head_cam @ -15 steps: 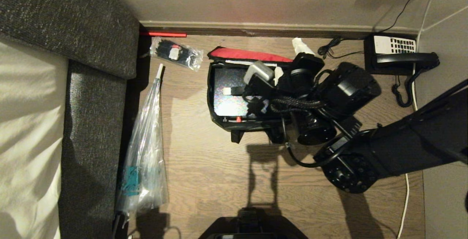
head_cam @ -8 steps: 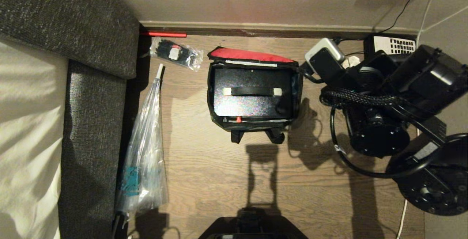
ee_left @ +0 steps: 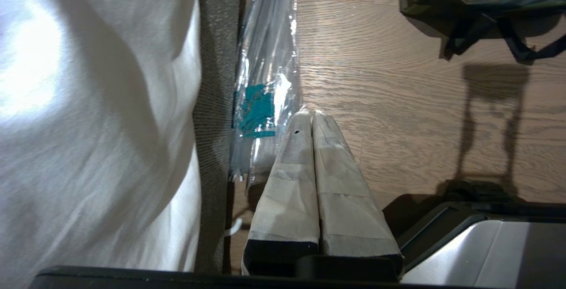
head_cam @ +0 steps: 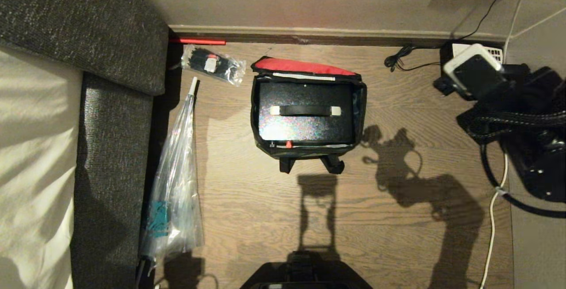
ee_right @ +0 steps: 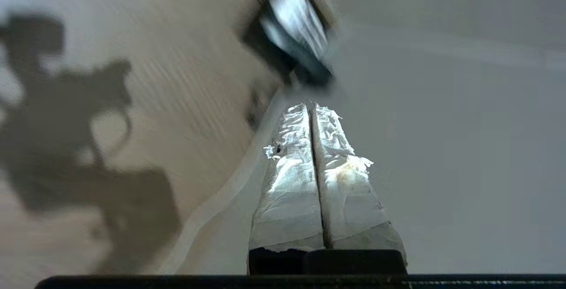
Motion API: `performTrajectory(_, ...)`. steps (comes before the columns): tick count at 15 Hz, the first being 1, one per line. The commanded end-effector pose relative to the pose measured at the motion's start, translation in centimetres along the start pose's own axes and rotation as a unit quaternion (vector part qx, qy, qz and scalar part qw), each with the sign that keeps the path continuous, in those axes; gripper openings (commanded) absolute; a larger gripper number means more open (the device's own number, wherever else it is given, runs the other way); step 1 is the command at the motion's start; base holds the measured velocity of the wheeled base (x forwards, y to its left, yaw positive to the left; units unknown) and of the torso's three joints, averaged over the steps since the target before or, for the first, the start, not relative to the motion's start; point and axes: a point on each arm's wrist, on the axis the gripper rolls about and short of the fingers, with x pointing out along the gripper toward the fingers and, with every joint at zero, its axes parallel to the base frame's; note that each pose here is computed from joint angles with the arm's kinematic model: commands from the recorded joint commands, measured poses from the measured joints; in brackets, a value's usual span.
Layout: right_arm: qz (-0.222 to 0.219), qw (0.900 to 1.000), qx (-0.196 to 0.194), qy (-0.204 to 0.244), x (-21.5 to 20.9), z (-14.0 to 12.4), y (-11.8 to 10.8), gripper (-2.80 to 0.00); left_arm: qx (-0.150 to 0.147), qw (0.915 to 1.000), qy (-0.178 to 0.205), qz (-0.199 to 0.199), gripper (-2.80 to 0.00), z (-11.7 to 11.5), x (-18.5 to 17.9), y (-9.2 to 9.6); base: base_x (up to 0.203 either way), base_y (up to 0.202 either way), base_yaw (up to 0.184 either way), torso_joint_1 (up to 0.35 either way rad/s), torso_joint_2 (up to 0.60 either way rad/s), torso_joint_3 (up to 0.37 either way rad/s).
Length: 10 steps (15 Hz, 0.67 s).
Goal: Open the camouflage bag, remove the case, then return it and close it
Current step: Close the top of the storage box
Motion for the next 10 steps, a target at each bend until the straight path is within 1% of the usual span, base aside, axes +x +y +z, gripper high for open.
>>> performTrajectory(1, -0.009, 0.998, -0.001, 0.064, 0.2, -3.2, -3.6, -2.8, 0.0, 1.0, 0.0, 0.0, -2.8, 0.0, 0.0, 0.0, 0.0, 0.0, 0.0, 0.0, 0.0, 0.0)
performTrajectory(2, -0.003, 0.994, 0.039, 0.102, 0.5, -5.1, -4.4, -2.8, 0.0, 1.0, 0.0, 0.0, -2.8, 0.0, 0.0, 0.0, 0.0, 0.0, 0.0, 0.0, 0.0, 0.0)
performTrajectory(3, 0.017, 0.987, 0.072, 0.14, 0.2, -7.0, -4.9, -2.8, 0.001, 1.0, 0.0, 0.0, -2.8, 0.0, 0.0, 0.0, 0.0, 0.0, 0.0, 0.0, 0.0, 0.0)
performTrajectory(4, 0.054, 0.98, 0.092, 0.168, -1.0, -8.5, -5.4, -2.8, 0.0, 1.0, 0.0, 0.0, -2.8, 0.0, 0.0, 0.0, 0.0, 0.0, 0.0, 0.0, 0.0, 0.0)
performTrajectory(5, 0.105, 0.968, 0.107, 0.201, -2.6, -10.2, -5.7, -2.8, 0.0, 1.0, 0.0, 0.0, -2.8, 0.0, 0.0, 0.0, 0.0, 0.0, 0.0, 0.0, 0.0, 0.0)
performTrajectory(6, 0.144, 0.952, 0.137, 0.232, -4.2, -11.5, -6.2, -2.8, 0.0, 1.0, 0.0, 0.0, -2.8, 0.0, 0.0, 0.0, 0.0, 0.0, 0.0, 0.0, 0.0, 0.0)
performTrajectory(7, 0.164, 0.932, 0.2, 0.253, -5.5, -12.3, -6.7, -2.8, 0.0, 1.0, 0.0, 0.0, -2.8, 0.0, 0.0, 0.0, 0.0, 0.0, 0.0, 0.0, 0.0, 0.0)
performTrajectory(8, 0.189, 0.91, 0.261, 0.261, -6.7, -13.2, -6.7, -2.8, 0.0, 1.0, 0.0, 0.0, -2.8, 0.0, 0.0, 0.0, 0.0, 0.0, 0.0, 0.0, 0.0, 0.0)
performTrajectory(9, 0.207, 0.898, 0.284, 0.264, -7.6, -14.0, -6.6, -2.8, 0.0, 1.0, 0.0, 0.0, -2.8, 0.0, 0.0, 0.0, 0.0, 0.0, 0.0, 0.0, 0.0, 0.0)
performTrajectory(10, 0.226, 0.891, 0.298, 0.257, -8.4, -14.6, -6.6, -2.8, 0.0, 1.0, 0.0, 0.0, -2.8, 0.0, 0.0, 0.0, 0.0, 0.0, 0.0, 0.0, 0.0, 0.0)
